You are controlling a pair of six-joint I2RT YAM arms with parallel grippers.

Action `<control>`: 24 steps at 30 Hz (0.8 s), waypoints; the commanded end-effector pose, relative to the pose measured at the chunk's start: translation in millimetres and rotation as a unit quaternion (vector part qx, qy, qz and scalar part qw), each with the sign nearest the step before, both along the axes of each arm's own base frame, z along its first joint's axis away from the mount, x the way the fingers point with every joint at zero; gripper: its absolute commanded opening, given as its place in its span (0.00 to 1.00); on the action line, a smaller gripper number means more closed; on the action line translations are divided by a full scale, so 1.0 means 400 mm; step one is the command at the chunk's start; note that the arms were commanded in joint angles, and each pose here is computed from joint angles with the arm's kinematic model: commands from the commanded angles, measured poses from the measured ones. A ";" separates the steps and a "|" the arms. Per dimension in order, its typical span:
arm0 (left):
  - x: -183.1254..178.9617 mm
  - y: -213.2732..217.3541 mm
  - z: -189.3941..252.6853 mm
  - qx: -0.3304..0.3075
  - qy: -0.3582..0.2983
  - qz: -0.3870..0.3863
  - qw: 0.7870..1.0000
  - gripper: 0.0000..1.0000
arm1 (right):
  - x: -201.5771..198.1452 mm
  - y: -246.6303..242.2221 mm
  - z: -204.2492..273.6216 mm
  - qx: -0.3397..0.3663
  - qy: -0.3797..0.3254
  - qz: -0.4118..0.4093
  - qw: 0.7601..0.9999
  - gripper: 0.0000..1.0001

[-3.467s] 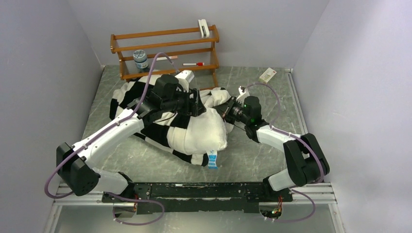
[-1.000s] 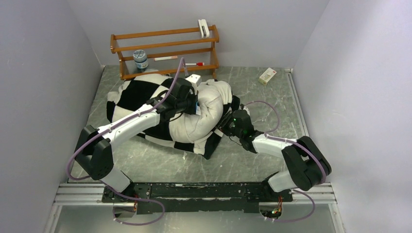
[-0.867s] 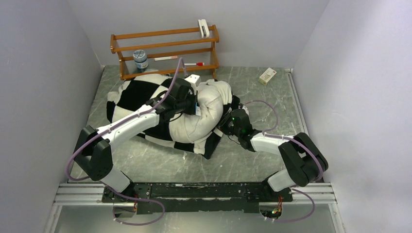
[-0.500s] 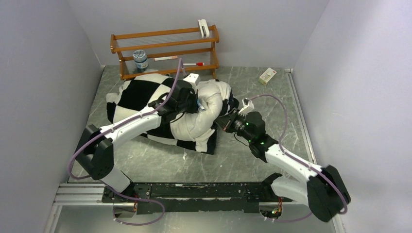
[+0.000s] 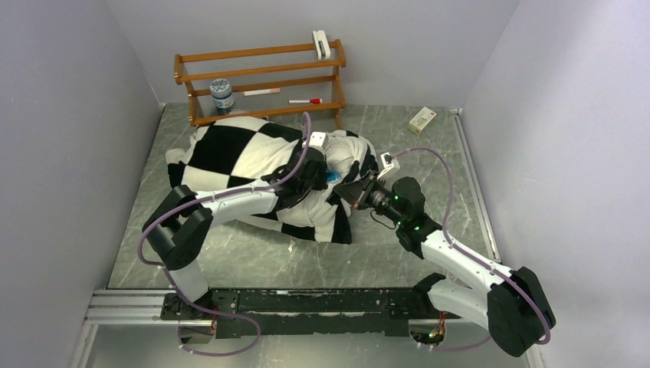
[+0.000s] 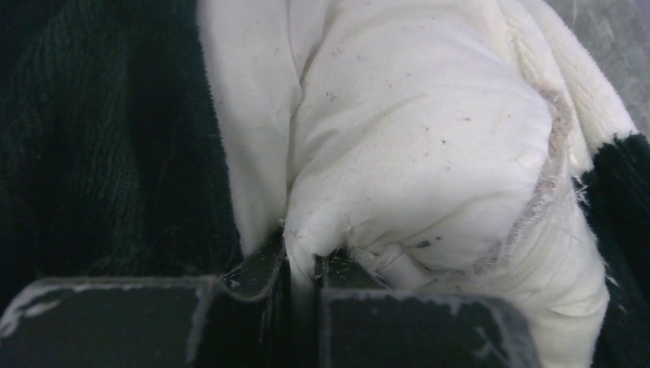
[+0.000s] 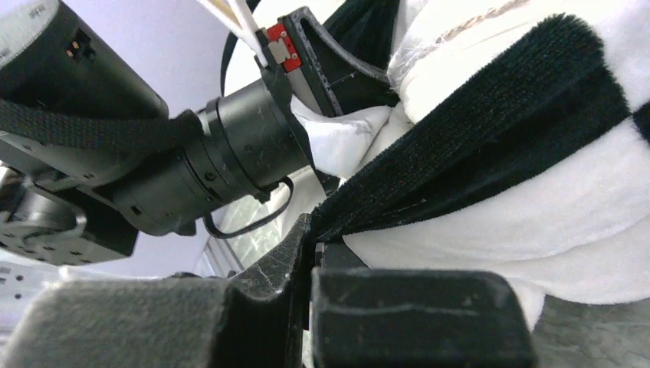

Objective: Put the pillow into the pillowcase

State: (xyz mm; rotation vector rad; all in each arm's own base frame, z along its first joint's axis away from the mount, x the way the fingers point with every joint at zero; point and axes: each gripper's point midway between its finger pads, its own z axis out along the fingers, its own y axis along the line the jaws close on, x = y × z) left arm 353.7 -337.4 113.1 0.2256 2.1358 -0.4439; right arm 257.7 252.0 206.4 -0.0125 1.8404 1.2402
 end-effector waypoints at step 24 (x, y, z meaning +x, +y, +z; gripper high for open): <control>-0.264 -0.017 0.471 -0.267 0.024 -0.184 0.946 0.58 | 0.039 -0.052 -0.008 0.072 -0.028 -0.093 0.993 0.00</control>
